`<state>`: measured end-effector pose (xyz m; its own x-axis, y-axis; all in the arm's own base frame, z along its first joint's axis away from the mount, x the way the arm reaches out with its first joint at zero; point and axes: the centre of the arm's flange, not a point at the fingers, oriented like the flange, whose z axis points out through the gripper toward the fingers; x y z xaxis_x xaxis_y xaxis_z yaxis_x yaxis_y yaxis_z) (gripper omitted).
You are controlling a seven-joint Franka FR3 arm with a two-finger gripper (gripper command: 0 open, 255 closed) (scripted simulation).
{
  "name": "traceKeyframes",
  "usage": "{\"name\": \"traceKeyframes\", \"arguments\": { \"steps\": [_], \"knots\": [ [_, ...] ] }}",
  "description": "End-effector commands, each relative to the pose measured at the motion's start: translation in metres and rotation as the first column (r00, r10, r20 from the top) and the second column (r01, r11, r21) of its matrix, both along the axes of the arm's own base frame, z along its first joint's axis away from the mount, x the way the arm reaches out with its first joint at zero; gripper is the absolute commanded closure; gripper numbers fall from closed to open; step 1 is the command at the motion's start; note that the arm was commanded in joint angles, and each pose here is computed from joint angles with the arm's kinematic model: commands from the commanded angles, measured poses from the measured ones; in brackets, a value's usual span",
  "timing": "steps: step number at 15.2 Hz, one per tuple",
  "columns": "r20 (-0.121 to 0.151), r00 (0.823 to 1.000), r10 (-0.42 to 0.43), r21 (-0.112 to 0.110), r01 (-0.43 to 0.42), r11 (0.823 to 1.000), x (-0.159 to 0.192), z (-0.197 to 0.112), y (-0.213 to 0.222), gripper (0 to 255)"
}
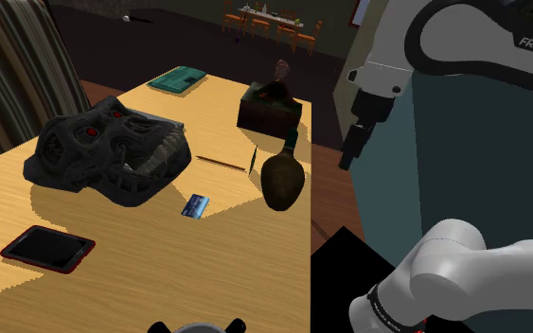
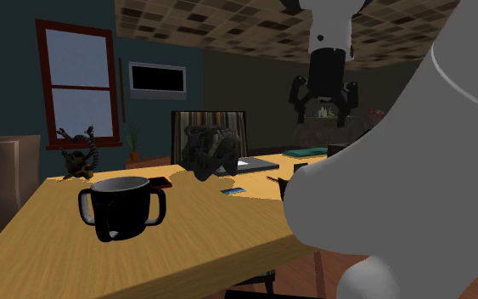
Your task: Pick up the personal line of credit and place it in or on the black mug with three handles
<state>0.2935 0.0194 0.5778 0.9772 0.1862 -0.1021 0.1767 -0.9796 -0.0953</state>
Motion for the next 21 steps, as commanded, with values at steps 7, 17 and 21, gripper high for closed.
{"name": "traceKeyframes", "arguments": {
  "steps": [7,17,21],
  "knots": [
    [-0.097,0.976,-0.195,0.007,0.197,0.980,0.045,-0.034,0.057,0],
    [-0.253,0.833,-0.492,-0.024,0.503,0.864,0.134,-0.098,0.133,0],
    [-0.309,0.744,-0.592,-0.050,0.609,0.791,0.173,-0.128,0.155,0]
  ]
}}
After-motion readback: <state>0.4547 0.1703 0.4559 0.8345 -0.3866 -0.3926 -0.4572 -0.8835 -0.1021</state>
